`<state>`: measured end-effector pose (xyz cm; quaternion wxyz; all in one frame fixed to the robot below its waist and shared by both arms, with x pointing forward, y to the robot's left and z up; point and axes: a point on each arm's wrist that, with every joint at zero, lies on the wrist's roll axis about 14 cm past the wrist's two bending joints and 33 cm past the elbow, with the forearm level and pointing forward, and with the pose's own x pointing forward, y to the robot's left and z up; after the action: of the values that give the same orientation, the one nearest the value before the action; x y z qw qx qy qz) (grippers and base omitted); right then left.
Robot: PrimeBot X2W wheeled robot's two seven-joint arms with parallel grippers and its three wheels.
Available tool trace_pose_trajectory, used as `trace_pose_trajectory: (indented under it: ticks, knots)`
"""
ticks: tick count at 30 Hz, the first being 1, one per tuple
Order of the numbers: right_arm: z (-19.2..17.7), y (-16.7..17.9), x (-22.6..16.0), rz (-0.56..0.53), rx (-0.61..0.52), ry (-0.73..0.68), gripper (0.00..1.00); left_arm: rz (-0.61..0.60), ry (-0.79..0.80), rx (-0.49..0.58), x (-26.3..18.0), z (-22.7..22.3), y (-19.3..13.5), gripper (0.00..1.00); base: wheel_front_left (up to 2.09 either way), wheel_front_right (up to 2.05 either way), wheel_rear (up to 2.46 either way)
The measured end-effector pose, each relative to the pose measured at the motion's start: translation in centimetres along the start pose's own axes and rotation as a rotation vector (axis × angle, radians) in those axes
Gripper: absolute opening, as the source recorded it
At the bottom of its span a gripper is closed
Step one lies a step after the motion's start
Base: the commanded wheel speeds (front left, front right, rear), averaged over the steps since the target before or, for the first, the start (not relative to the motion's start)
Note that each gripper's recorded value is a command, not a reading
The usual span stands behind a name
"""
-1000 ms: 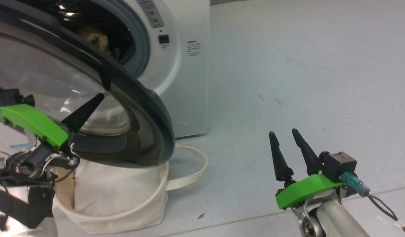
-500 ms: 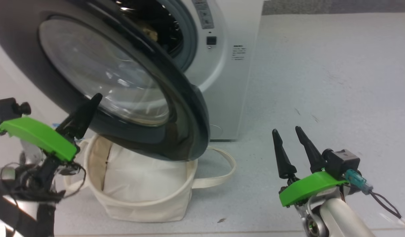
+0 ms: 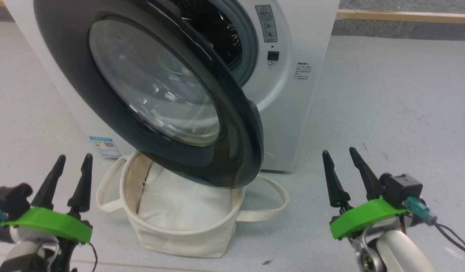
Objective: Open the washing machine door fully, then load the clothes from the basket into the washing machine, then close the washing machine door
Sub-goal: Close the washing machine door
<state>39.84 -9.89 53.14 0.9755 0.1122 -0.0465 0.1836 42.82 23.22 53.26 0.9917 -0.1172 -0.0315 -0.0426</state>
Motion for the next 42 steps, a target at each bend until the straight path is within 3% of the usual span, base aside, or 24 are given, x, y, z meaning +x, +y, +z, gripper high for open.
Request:
trace_pose_trajectory:
  ticks: [6, 31, 32, 33, 38, 42]
  knots:
    - [-0.4, -0.1, -0.4, 0.002, -0.008, 0.015, 1.0, 0.035, 0.007, 0.07, -0.9, -0.4, 1.3, 1.0, 0.0, 0.0, 0.0]
    - [-0.3, 0.2, -0.2, 0.013, -0.003, 0.01, 0.99, 0.072, 0.002, 0.049, -1.8, -0.7, 2.0, 1.0, 0.0, 0.0, 0.0]
    - [-0.3, 0.5, -0.2, 0.021, -0.001, 0.009, 0.16, 0.077, -0.002, 0.046, -1.8, -0.6, 2.1, 1.0, 0.0, 0.0, 0.0]
    - [-0.2, 0.9, -0.1, 0.033, 0.006, 0.005, 0.0, 0.084, -0.007, 0.043, -1.9, -0.5, 2.3, 1.0, 0.0, 0.0, 0.0]
    - [3.2, 2.9, 0.6, 0.098, 0.005, -0.1, 0.0, 0.133, -0.041, 0.031, -2.3, 0.6, 3.7, 1.0, 0.0, 0.0, 0.0]
    - [5.5, 8.4, 0.5, 0.272, 0.036, -0.173, 0.0, 0.184, -0.085, 0.017, -3.1, 1.9, 5.1, 1.0, 0.0, 0.0, 0.0]
